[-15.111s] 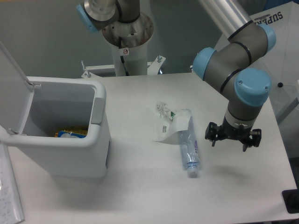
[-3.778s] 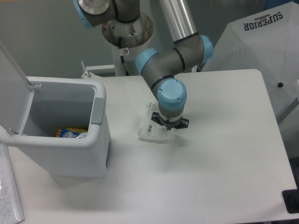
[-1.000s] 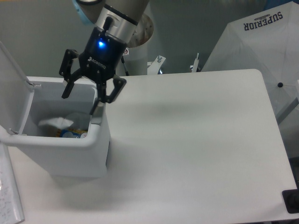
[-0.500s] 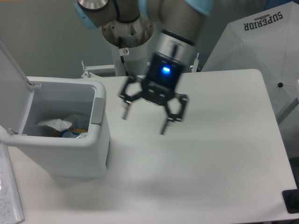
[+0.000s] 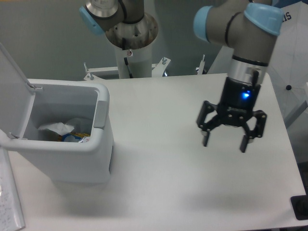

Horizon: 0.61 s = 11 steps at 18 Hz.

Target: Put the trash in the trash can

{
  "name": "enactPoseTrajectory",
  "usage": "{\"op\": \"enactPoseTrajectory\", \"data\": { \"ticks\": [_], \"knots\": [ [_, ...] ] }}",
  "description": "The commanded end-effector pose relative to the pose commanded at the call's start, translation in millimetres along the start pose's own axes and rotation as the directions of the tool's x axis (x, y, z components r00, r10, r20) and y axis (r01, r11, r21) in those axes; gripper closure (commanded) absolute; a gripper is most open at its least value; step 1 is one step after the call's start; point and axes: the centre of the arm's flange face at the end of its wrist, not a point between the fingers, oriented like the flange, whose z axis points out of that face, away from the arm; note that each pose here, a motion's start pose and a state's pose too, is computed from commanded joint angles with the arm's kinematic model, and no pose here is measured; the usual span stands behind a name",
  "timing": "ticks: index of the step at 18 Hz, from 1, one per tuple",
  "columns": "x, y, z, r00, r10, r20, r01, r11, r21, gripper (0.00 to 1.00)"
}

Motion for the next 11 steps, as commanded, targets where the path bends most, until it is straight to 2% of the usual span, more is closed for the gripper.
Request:
{"op": "enactPoseTrajectory", "data": {
  "ticks": [2, 4, 6, 7, 11],
  "knots": [
    [-5, 10, 7, 0.999, 0.036, 0.021, -0.034, 0.997, -0.075, 0.00],
    [-7, 16, 12, 0.990, 0.140, 0.019, -0.136, 0.982, -0.134, 0.00],
    [-13, 21, 15, 0.965, 0.260, 0.015, -0.251, 0.946, -0.206, 0.00],
    [-17, 23, 16, 0.958, 0.287, 0.013, -0.274, 0.927, -0.257, 0.00],
    [-34, 9, 15, 0.954, 0.291, -0.064, -0.294, 0.881, -0.371, 0.00]
  ]
}}
